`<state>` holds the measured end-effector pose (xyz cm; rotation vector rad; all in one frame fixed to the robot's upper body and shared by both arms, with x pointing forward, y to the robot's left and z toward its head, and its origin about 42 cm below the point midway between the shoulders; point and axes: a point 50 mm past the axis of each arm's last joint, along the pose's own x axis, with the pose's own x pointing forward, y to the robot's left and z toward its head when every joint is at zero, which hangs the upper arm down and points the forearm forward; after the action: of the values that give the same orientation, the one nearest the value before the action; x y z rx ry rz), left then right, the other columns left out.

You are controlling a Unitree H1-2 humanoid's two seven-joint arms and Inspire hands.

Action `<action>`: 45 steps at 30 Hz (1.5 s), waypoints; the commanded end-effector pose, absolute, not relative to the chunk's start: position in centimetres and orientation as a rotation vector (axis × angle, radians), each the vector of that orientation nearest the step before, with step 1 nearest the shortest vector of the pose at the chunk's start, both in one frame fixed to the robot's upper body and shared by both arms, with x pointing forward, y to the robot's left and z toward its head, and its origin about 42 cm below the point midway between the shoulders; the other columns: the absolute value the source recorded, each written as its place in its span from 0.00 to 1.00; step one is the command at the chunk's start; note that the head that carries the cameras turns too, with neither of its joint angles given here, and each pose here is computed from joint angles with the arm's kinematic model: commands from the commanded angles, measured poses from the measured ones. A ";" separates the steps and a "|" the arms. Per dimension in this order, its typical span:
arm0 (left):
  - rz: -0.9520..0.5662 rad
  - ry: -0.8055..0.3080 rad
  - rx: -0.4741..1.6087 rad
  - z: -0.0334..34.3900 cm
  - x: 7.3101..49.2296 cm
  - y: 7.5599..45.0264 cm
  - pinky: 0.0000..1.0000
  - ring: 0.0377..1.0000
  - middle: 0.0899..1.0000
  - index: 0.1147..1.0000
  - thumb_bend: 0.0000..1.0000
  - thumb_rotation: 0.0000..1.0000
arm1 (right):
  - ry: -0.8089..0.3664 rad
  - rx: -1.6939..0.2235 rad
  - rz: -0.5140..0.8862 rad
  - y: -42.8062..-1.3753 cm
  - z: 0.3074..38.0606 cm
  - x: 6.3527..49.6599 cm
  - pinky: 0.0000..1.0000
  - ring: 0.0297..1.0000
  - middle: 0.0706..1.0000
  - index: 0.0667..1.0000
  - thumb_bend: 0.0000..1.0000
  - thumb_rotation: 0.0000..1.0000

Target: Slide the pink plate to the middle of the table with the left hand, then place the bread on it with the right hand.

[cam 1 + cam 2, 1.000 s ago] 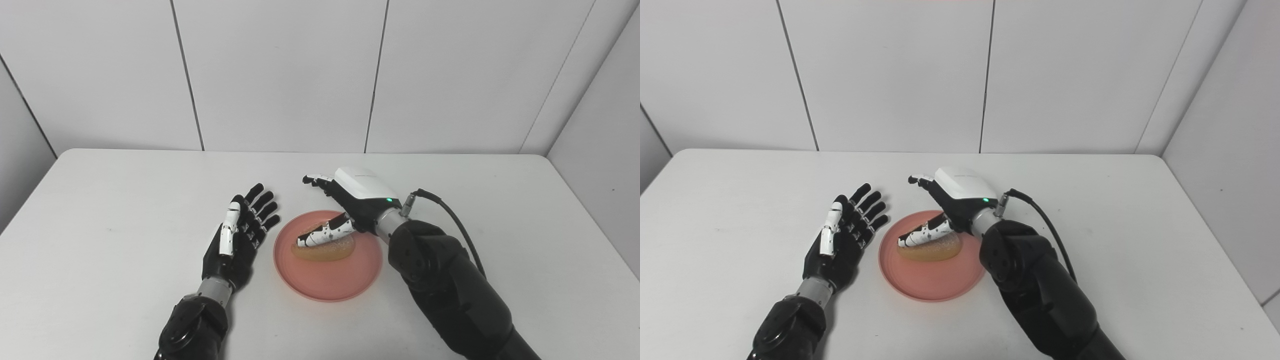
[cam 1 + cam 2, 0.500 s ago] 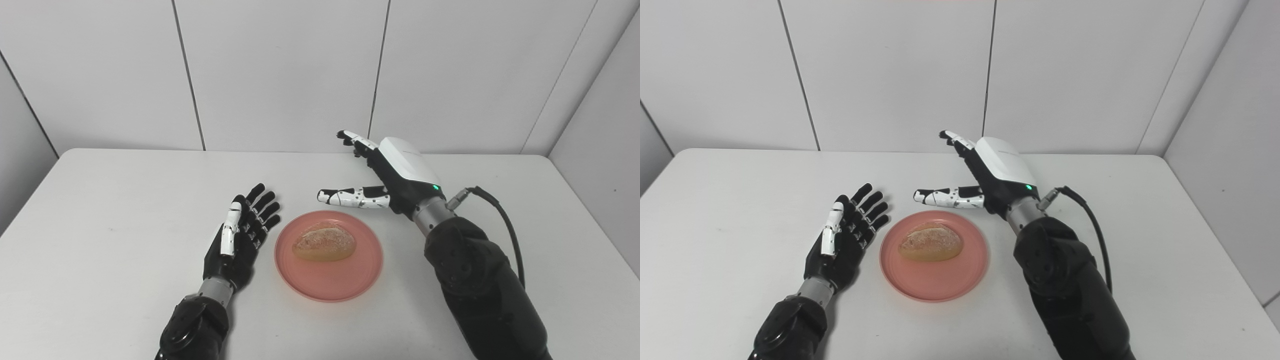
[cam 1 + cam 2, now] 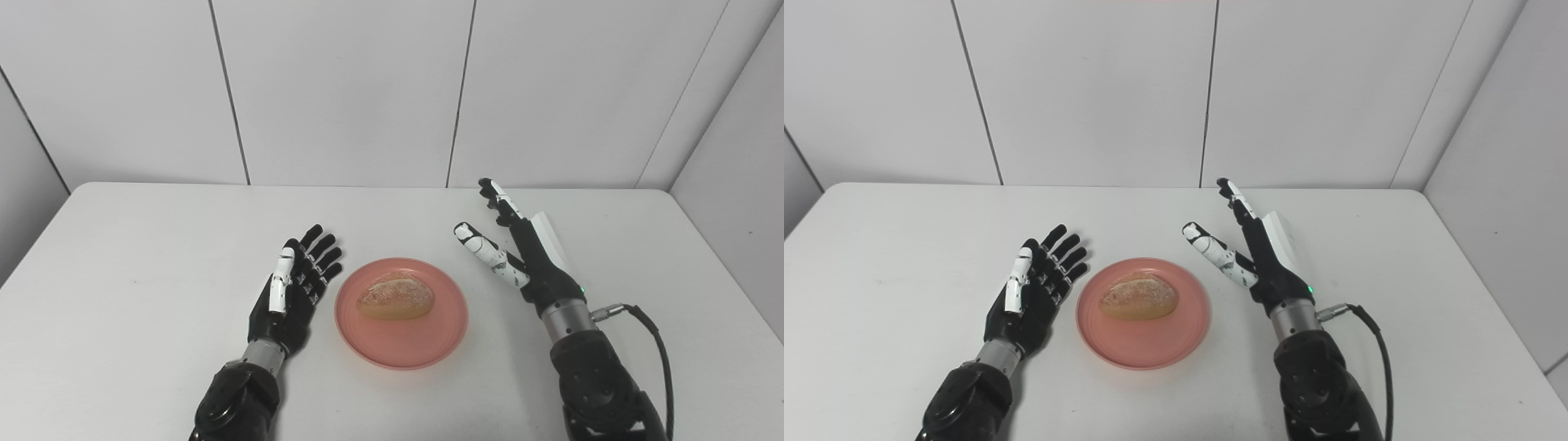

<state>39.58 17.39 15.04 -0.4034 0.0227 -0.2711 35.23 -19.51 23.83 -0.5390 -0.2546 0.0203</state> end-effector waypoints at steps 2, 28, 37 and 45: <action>-0.252 0.054 -0.385 14.3 39.2 17.5 0.92 0.89 0.89 0.88 0.37 1.00 | -0.337 -0.431 -0.001 -18.8 23.6 34.3 0.85 0.91 0.93 0.94 0.63 1.00; -0.198 0.015 -0.306 12.8 36.4 18.4 0.98 0.94 0.94 0.92 0.39 1.00 | -0.202 -0.047 -0.046 -17.0 17.5 31.1 0.96 0.95 0.96 0.96 0.37 1.00; -0.192 0.013 -0.287 11.6 34.7 18.8 1.00 0.96 0.96 0.94 0.36 1.00 | -0.198 -0.033 -0.013 -16.6 14.9 30.2 0.94 0.95 0.97 0.98 0.27 1.00; -0.204 -0.007 -0.261 11.1 33.9 18.6 0.99 0.96 0.96 0.95 0.37 1.00 | -0.206 -0.027 -0.012 -16.7 14.1 30.2 0.95 0.95 0.98 0.98 0.25 1.00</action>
<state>35.19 18.48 13.10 -0.2638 -0.0687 -0.2219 29.95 -16.70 13.06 -0.0336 -0.1242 -0.0090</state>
